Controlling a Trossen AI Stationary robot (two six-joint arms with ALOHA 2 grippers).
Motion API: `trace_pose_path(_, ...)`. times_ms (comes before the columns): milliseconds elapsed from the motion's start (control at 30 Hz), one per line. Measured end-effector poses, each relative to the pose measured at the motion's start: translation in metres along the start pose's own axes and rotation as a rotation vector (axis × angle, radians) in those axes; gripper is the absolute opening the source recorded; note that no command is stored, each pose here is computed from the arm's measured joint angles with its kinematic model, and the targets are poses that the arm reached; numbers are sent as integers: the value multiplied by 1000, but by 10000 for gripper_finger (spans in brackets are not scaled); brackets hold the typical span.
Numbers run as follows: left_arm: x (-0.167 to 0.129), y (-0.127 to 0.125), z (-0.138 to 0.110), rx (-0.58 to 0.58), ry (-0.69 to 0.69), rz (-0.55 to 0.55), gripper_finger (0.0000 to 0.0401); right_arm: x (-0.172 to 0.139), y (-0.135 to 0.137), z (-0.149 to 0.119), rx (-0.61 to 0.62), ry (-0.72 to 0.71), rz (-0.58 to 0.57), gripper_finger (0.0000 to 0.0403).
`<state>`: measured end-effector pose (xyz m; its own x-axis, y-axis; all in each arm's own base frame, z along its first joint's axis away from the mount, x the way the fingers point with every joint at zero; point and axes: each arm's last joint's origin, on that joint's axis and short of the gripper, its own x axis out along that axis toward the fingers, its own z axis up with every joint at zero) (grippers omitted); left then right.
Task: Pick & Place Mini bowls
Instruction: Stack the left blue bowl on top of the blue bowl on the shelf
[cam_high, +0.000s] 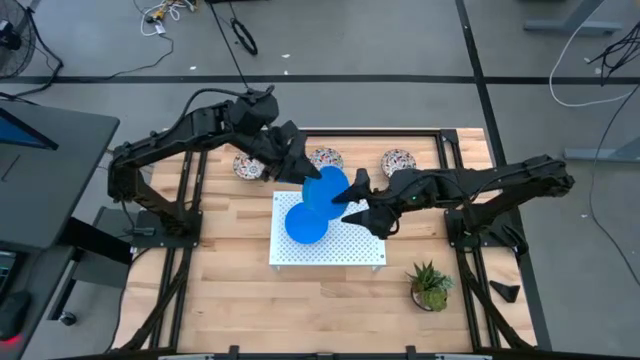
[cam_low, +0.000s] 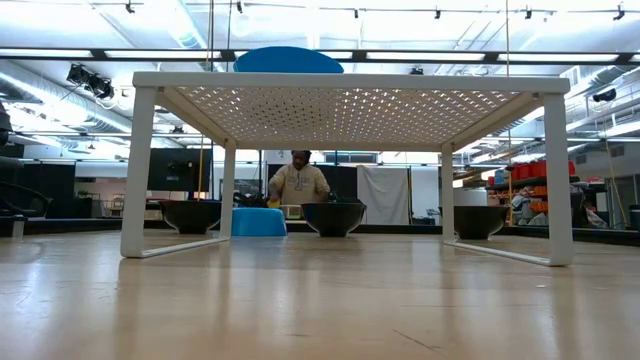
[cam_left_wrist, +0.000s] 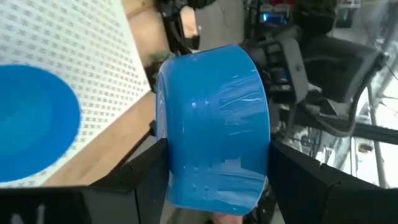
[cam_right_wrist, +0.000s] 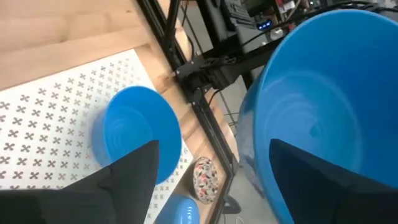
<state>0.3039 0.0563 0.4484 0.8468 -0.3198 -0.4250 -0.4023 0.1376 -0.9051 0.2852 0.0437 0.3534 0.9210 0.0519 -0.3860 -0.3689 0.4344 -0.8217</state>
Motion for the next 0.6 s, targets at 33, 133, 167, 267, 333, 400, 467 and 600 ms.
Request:
trace_pose_path(33, 1, 1, 0, -4, 7, 5, 239, 1, 1, 0, 0, 3, 6, 299)
trace_pose_path(133, 2, 1, 1, -5, 9, 7, 239, 2, 2, 0, -5, 4, 11, 279)
trace_pose_path(167, 3, 2, 1, -5, 12, 8, 239, 2, 2, 0, -5, 1, 8, 270)
trace_pose_path(267, 4, 2, 2, -5, 16, 12, 239, 1, 2, 2, -13, -2, 13, 238)
trace_pose_path(333, 4, 2, 2, -3, 14, 11, 239, 0, 2, 3, -13, -9, 6, 214)
trace_pose_path(400, 4, 2, 2, -3, 10, 15, 239, 0, 2, 3, -10, -9, 8, 187)
trace_pose_path(467, 4, 2, 2, -3, 7, 16, 239, 0, 2, 3, -6, -8, 8, 159)
trace_pose_path(600, 4, 3, 2, -5, 6, 22, 239, 0, 2, 3, -13, -8, 3, 95)
